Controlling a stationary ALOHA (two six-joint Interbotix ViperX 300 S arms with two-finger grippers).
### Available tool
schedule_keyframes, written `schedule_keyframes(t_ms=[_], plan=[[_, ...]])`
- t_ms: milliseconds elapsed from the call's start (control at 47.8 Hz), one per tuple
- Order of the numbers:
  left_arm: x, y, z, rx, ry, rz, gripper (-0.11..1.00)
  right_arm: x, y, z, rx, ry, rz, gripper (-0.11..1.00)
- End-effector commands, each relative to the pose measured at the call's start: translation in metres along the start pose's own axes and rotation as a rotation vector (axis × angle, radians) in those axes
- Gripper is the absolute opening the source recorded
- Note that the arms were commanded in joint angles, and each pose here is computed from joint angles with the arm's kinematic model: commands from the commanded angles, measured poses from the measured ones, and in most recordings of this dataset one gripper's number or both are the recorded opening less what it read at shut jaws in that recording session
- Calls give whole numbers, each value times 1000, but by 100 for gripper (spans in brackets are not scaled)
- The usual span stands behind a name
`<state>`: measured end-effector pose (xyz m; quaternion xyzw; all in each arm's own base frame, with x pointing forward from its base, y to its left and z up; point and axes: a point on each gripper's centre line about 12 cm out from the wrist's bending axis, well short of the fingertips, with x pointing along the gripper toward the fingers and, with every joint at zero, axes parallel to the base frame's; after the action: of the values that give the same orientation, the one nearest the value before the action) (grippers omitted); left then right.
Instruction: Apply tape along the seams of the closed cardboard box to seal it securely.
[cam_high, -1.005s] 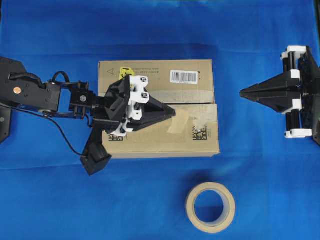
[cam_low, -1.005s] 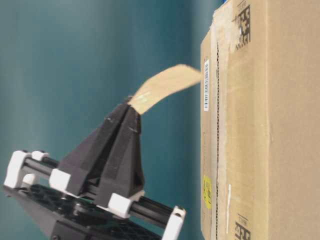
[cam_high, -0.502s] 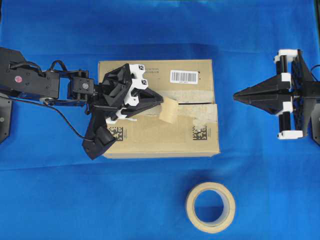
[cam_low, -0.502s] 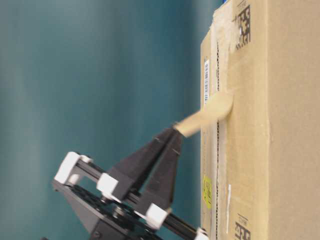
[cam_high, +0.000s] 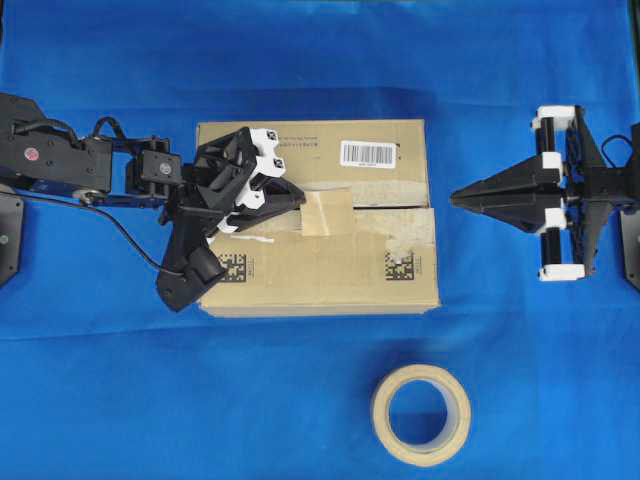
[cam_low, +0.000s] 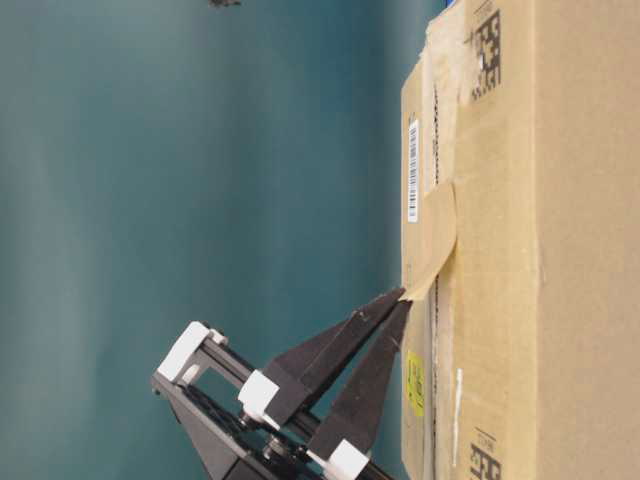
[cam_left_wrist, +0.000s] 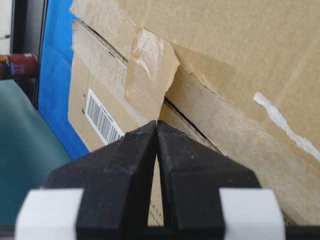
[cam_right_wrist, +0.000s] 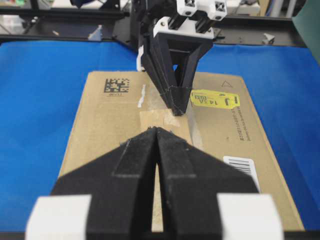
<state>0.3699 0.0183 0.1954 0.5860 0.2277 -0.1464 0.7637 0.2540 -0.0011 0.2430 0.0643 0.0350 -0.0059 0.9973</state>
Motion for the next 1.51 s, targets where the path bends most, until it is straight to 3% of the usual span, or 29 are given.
schedule_keyframes(t_ms=[0, 377, 733, 858, 1047, 1089, 1340, 1486], plan=[[-7, 9, -1, -6, 0, 33, 0, 5, 1, 9, -3, -32, 5, 1], [-7, 5, 0, -5, 2, 1, 0, 19, 0, 5, 1, -8, -1, 1], [-7, 3, 1, -2, -1, -5, 0, 90, -14, -4, 11, 89, -55, 1], [-7, 3, 1, -2, 0, -9, 0, 108, -16, -6, 14, 134, -64, 13], [-7, 3, 1, -1, 0, -9, 0, 121, -16, -7, 13, 165, -65, 57], [-7, 4, 2, -1, 0, -9, 0, 121, -16, -7, 13, 163, -65, 62], [-7, 4, 2, 0, -1, -8, 0, 126, -17, -11, 12, 171, -67, 52], [-7, 4, 2, -1, 0, -8, 0, 134, -19, -22, 12, 198, -71, 52]])
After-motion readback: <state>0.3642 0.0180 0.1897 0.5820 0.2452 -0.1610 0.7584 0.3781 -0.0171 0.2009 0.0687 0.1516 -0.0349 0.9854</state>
